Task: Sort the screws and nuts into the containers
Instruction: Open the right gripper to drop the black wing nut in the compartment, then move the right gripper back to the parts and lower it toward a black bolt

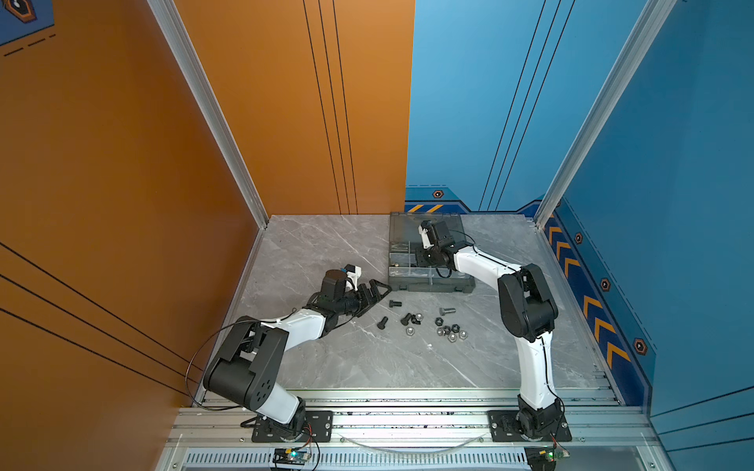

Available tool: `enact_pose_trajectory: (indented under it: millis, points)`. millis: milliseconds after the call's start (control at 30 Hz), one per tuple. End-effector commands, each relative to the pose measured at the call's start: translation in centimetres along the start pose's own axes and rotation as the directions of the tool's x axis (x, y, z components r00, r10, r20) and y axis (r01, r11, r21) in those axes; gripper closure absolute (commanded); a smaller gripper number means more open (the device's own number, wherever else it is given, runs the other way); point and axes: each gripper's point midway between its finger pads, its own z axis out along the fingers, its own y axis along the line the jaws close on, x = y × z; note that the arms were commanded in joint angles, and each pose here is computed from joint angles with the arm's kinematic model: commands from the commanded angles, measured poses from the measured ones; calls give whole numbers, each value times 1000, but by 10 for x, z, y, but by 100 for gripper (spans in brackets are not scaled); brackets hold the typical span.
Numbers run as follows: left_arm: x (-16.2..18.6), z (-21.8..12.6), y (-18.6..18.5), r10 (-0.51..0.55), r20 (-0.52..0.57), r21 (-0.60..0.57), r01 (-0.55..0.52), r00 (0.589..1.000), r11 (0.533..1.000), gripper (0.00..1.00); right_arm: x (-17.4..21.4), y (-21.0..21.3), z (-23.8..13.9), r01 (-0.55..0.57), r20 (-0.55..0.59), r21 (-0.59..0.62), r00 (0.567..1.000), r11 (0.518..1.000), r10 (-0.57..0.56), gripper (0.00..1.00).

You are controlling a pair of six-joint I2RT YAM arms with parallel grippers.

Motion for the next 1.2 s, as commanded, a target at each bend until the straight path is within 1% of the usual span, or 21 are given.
enact_pose_trajectory:
  millis: [0, 100, 233, 300, 467, 633, 867, 1167]
  points:
    - [1, 1, -2, 0, -7, 10, 0, 1000, 1000, 2, 1, 0, 1, 19, -16, 27, 1000, 999, -18, 71]
    - [2, 2, -2, -3, -8, 12, 3, 1000, 1000, 2, -2, 0, -5, 24, -13, 33, 1000, 999, -24, 66]
    - [1, 1, -4, -1, -5, 15, 1, 1000, 1000, 2, -8, 3, -25, 34, 8, 36, 999, 999, -34, 64]
    - [1, 0, -5, 1, -4, 16, 0, 1000, 1000, 2, -14, 7, -45, 41, 35, 27, 999, 999, -42, 62]
    - [1, 0, -5, 3, -3, 16, -3, 1000, 1000, 2, -2, 16, -80, 61, 17, -5, 998, 998, -61, 60]
    - [2, 1, -4, 3, -6, 15, -3, 1000, 1000, 2, 19, 26, -111, 61, 5, -53, 998, 997, -61, 58]
    - [3, 1, -5, 5, -8, 17, -5, 1000, 1000, 2, 61, 34, -144, 94, -44, -54, 994, 994, -97, 56]
    - [3, 0, -7, 11, -2, 17, -11, 1000, 1000, 2, 123, 47, -155, 67, -119, -91, 990, 994, -78, 54]
